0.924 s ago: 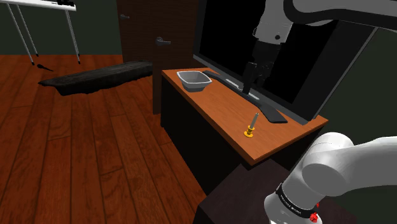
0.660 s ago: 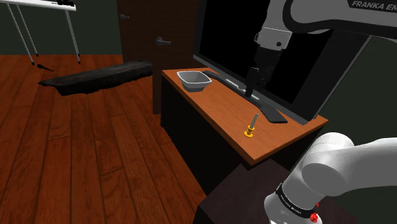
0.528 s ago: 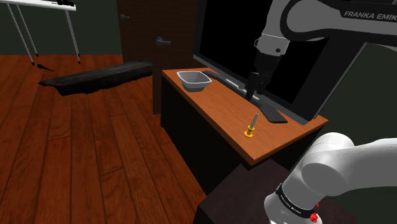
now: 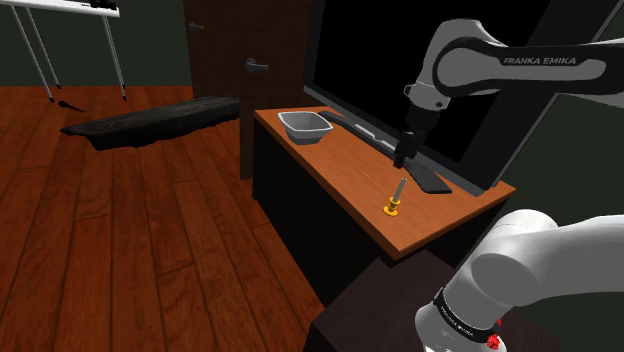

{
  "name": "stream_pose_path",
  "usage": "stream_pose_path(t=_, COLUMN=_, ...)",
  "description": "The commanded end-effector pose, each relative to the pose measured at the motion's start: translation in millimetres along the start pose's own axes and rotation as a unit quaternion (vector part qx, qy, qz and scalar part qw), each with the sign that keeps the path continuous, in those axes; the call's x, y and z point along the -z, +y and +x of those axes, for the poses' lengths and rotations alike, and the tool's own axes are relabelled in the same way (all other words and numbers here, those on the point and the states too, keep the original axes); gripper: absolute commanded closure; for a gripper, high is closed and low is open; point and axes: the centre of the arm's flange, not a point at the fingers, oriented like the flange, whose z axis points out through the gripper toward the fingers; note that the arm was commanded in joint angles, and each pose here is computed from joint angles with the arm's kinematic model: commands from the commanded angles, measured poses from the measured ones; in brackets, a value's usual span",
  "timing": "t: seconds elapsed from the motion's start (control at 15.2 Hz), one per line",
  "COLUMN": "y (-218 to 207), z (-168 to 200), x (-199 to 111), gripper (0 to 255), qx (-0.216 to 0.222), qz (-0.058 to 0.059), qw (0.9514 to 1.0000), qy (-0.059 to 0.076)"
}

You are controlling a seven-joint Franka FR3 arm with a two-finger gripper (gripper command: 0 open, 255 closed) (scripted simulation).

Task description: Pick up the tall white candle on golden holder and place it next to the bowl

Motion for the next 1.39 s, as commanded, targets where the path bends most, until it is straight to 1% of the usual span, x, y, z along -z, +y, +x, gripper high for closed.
stream_pose_path(t=0.0, y=20.5, z=-0.2, x=-16.9, gripper=0, qx=0.01, qz=-0.001, qw=0.9999, qy=0.002)
stream_pose_path(t=0.53, y=103.6, z=6.3, x=-79.7, gripper=0, qx=0.043, qz=-0.002, qw=0.999, qy=0.009)
stream_pose_path(t=0.99, y=103.7, z=6.9, x=-116.7, gripper=0, qx=0.043, qz=-0.002, qw=0.999, qy=0.009)
stream_pose_path(t=1.32, y=103.7, z=7.0, x=-119.7, gripper=0, qx=0.043, qz=-0.002, qw=0.999, qy=0.009)
